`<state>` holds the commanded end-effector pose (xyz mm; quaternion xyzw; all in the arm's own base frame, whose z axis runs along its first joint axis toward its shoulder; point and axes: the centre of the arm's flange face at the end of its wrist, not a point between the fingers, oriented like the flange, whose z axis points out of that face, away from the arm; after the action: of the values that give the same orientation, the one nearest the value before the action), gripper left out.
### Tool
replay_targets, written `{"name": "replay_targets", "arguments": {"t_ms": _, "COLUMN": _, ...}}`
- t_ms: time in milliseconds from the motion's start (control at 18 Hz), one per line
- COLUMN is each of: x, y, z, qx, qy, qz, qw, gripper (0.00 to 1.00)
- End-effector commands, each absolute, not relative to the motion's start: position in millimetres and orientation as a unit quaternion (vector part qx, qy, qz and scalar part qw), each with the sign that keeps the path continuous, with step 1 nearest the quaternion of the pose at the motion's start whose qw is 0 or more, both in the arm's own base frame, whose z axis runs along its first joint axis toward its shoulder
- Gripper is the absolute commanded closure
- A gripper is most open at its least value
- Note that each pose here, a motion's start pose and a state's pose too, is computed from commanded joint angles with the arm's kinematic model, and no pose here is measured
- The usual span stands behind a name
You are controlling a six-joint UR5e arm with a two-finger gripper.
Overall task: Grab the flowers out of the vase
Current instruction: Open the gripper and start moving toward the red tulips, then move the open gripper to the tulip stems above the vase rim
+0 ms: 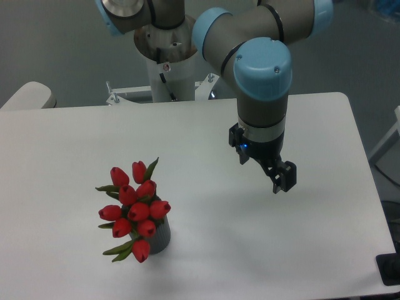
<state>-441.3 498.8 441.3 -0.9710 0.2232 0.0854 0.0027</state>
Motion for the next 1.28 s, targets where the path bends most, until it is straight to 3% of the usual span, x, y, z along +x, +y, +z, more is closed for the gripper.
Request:
{"name": "replay_targets", "arguments": {"t_ms": 278, "x": -440.1, "y": 500.6, "z": 439.5, "qx": -0.971, "qy": 0.224, "qz": 0.082, "qw": 0.008, "gripper": 0.00}}
{"name": "replay_targets", "arguments": {"t_ms": 556, "x": -437.3, "y": 507.6, "z": 441.2, "qx": -0.972, "qy": 0.219, "qz": 0.065, "qw": 0.062, "gripper": 0.00}}
{"name": "replay_targets", "arguments": {"t_ms": 1056, "x": -436.9, "y": 512.7, "z": 425.0, "qx": -0.952, "qy": 0.199, "qz": -0.026, "qw": 0.231, "gripper": 0.00}}
{"name": "replay_targets", "arguments": {"t_ms": 1278, "x": -442.2, "y": 498.9, "z": 400.0, "qx": -0.943, "qy": 0.174, "qz": -0.069, "qw": 0.274, "gripper": 0.00}}
